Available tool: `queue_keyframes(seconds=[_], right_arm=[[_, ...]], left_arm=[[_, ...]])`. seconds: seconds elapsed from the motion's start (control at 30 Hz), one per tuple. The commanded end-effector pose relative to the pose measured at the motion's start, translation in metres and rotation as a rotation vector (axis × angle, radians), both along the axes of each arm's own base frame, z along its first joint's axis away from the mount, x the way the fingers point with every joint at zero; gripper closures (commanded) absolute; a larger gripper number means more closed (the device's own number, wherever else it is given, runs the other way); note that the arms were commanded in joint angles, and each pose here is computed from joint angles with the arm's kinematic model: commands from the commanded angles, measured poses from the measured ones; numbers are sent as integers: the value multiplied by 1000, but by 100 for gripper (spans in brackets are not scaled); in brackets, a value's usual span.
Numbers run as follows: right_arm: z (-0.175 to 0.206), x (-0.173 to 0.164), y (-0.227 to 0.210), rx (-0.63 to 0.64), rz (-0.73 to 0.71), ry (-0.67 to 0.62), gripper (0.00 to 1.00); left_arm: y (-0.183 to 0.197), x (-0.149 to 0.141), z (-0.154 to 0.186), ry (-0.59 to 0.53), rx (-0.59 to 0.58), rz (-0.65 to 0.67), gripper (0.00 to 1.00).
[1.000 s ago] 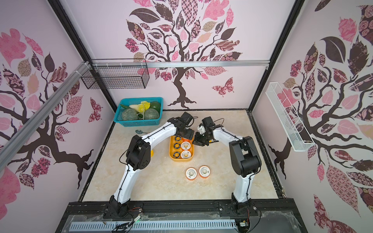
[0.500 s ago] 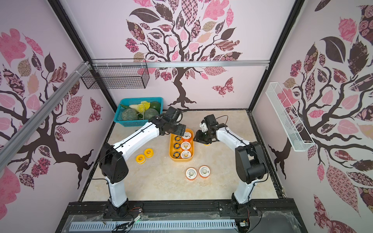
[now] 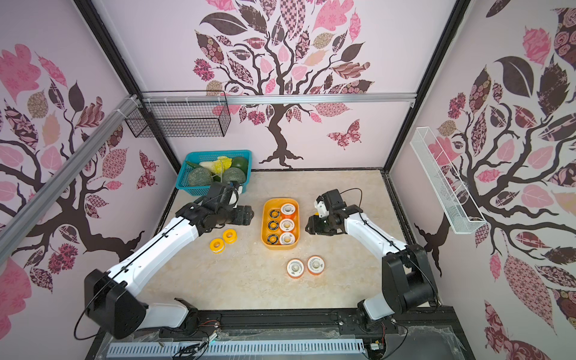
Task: Put the sealing tape into the storage box
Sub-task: Pick up the sealing tape at the center of the board.
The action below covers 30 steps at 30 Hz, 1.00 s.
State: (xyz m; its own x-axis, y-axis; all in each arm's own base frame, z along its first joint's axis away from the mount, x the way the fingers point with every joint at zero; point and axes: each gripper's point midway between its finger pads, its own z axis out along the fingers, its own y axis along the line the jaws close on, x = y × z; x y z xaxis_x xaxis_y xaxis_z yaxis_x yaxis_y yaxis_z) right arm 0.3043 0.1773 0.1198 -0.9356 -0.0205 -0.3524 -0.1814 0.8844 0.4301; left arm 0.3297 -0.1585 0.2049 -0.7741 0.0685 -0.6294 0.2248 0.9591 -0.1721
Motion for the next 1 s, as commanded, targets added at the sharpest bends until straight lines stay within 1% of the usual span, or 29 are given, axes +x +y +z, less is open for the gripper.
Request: queue_keyframes(seconds=[0.0,0.07,0.17,0.27,0.3,0.37,0.47,0.53,0.7,0.97], right_arm=[[11,-13,-1,-40,32,-71,41],[8,-22,0,-60,49,-78,40],[5,-35,3,-100,82,-89,37],[4,-47,12,-138,130,-113,33],[4,-51,17,-152,151,-124,29],[1,-59,23,-188,182,-142,18],[-6,-69,31,-251,223,-169,8],[-12,-74,36,-277,248,-174,4],[-26,-89,54,-303,336,-158,3],[-50,-102,71,-411,439,-119,5]], left_arm=[[11,-4,9,-61,-49,14,16],[21,-10,11,-92,-54,33,16],[30,-14,18,-139,-52,56,12],[36,-13,22,-155,-45,80,10],[39,-12,21,-147,-49,91,10],[45,-10,18,-133,-54,118,11],[49,-9,15,-122,-46,136,11],[52,-8,14,-118,-32,146,11],[55,-7,12,-117,-20,157,11],[56,-6,10,-106,-16,163,10]])
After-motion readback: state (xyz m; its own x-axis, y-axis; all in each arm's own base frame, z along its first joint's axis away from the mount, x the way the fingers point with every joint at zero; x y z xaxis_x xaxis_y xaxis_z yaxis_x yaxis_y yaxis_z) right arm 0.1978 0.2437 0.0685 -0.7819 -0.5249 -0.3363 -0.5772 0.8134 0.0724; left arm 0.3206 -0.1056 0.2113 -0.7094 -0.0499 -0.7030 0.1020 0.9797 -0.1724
